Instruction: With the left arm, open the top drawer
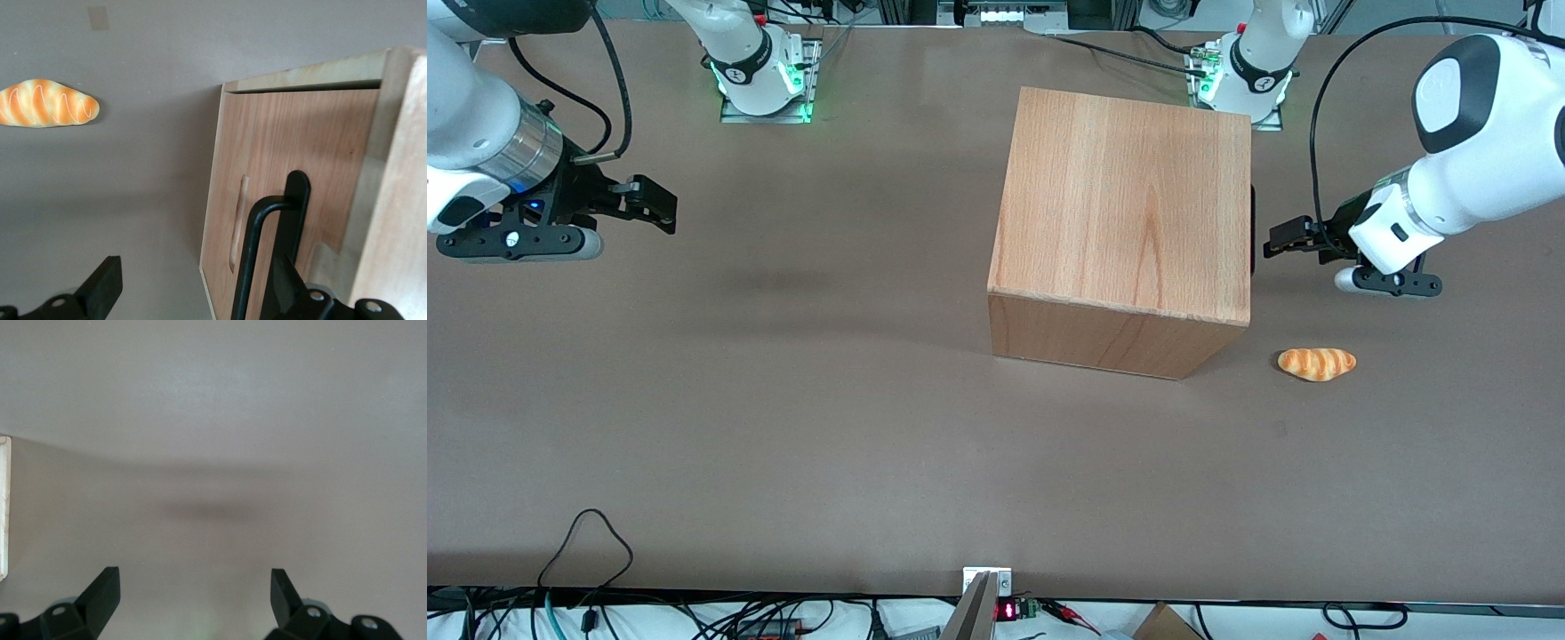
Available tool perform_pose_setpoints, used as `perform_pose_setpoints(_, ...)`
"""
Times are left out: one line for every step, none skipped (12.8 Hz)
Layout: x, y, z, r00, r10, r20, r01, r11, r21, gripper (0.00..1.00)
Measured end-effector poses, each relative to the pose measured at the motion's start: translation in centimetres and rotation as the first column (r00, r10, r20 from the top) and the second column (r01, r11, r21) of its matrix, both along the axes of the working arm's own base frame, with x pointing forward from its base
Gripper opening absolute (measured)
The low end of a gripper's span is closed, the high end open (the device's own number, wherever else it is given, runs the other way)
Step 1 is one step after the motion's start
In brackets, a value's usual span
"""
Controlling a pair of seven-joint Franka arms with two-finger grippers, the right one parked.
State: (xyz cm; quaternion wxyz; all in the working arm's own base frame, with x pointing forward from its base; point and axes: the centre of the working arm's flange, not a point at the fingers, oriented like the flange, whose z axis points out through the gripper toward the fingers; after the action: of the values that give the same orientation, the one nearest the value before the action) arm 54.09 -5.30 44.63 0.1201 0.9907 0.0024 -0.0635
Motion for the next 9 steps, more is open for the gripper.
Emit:
perform_pose_setpoints(-0.1, 0.0, -0.5, 1.0, 0.0, -0.001, 0.0, 1.0, 0.001, 1.0)
perform_pose_setpoints(-0.3, -0.1, -1.0, 1.0, -0.003, -0.003, 0.003, 1.0, 0.001, 1.0)
perform_pose_setpoints(-0.4, -0.1, -1.3, 1.0, -0.008, -0.005, 0.008, 1.0, 0.0, 1.0)
perform_pose_setpoints(-0.5, -0.2, -1.6, 1.0, -0.009, -0.006, 0.008, 1.0, -0.003, 1.0)
perform_pose_setpoints(-0.6, -0.2, -2.1, 1.0, -0.008, -0.007, 0.008, 1.0, -0.009, 1.0)
perform_pose_setpoints(-0.8, -0.4, -2.4, 1.0, -0.013, -0.009, 0.013, 1.0, -0.012, 1.0)
perform_pose_setpoints(-0.9, -0.7, -2.6, 1.0, -0.02, -0.01, 0.02, 1.0, -0.012, 1.0)
perform_pose_setpoints(-1.0, -0.8, -2.7, 1.0, -0.025, -0.012, 0.025, 1.0, -0.012, 1.0)
perform_pose_setpoints(-1.0, -0.9, -2.8, 1.0, -0.028, -0.014, 0.028, 1.0, -0.012, 1.0)
